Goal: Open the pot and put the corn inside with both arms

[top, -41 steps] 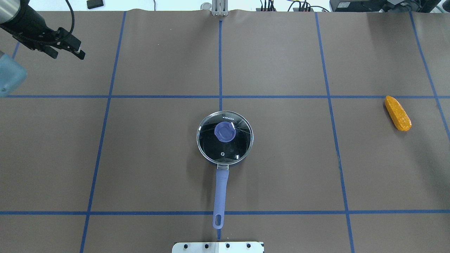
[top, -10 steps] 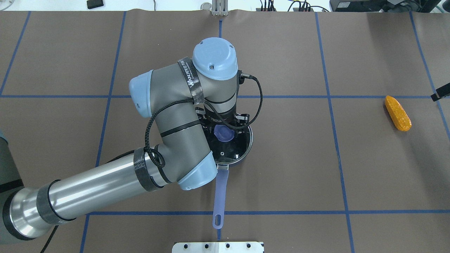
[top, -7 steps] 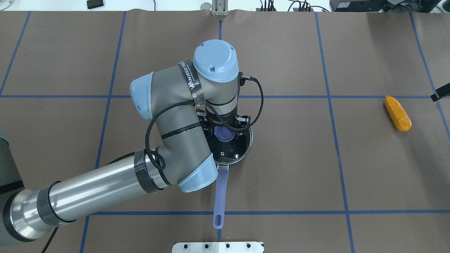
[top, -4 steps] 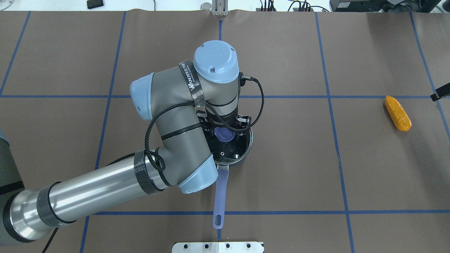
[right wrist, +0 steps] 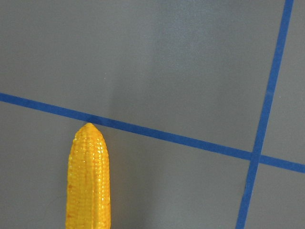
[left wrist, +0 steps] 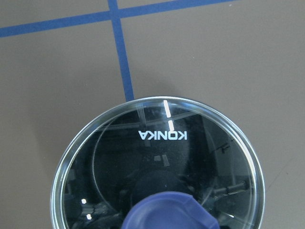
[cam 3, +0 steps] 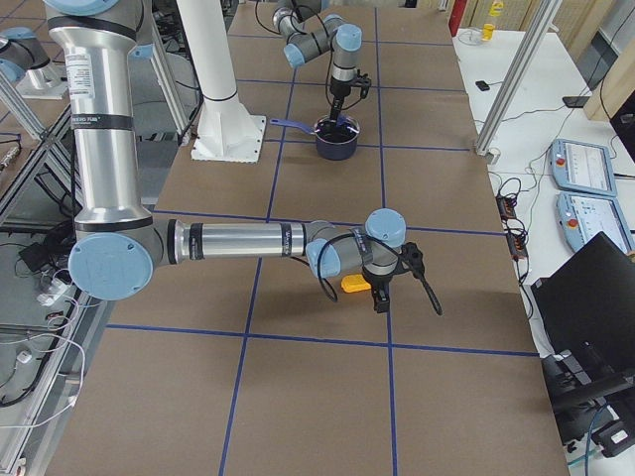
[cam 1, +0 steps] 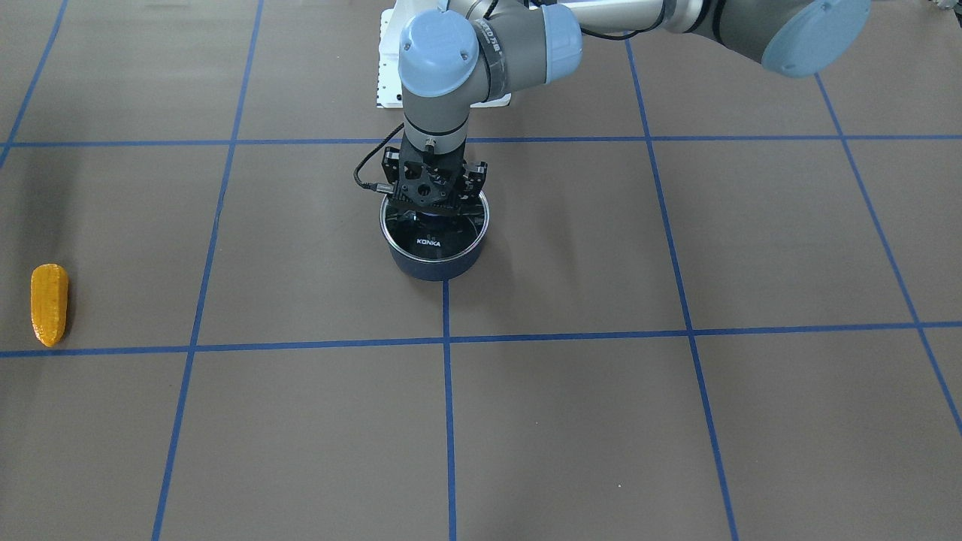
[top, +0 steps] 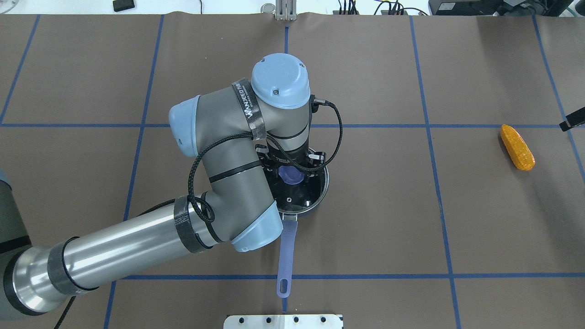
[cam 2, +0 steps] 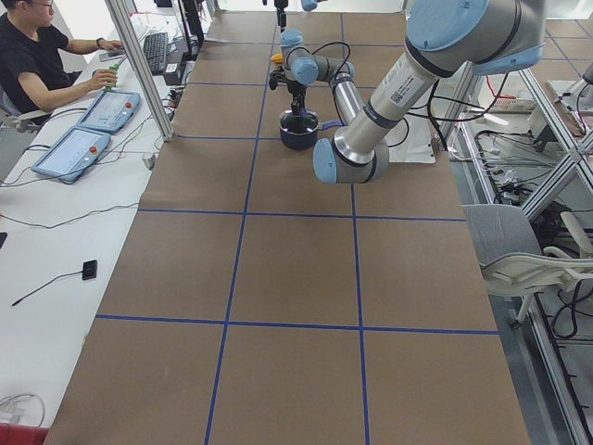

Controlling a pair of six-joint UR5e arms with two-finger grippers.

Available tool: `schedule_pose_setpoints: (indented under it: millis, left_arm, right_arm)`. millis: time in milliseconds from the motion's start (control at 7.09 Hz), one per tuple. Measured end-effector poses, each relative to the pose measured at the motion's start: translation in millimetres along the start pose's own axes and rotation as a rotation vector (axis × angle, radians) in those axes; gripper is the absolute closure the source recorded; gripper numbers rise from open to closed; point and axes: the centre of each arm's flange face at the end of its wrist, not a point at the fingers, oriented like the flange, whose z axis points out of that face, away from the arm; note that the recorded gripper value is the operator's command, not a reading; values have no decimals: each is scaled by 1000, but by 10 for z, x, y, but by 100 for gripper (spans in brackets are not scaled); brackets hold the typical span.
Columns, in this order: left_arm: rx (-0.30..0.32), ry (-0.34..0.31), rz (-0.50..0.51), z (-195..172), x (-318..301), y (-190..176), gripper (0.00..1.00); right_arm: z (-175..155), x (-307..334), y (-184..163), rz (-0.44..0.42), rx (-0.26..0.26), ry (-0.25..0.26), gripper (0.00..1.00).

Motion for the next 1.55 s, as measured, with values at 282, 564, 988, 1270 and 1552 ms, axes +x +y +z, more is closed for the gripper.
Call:
schedule_pose_setpoints:
  millis: [282,564,988,1270,1552]
  left_arm:
    - [0,0,0,1,3,2,38]
    - [1,0,-2,-4,-4,-2,39]
    - [9,14,6,-91,14,34,40]
    - [26,44,24,-257,-5,131,40]
    - [47,66,42,-409,-164,221,40]
  right_arm:
    - [3,-3,0,-1,-1,0,0]
    - [4,-4,0,-1,-1,0,0]
    - [5,-13,-7,-3,-1,-1,0]
    - [2,-18,-10,-3,0,-1,0]
    - [25,-55,-21,-9,-4,-3,0]
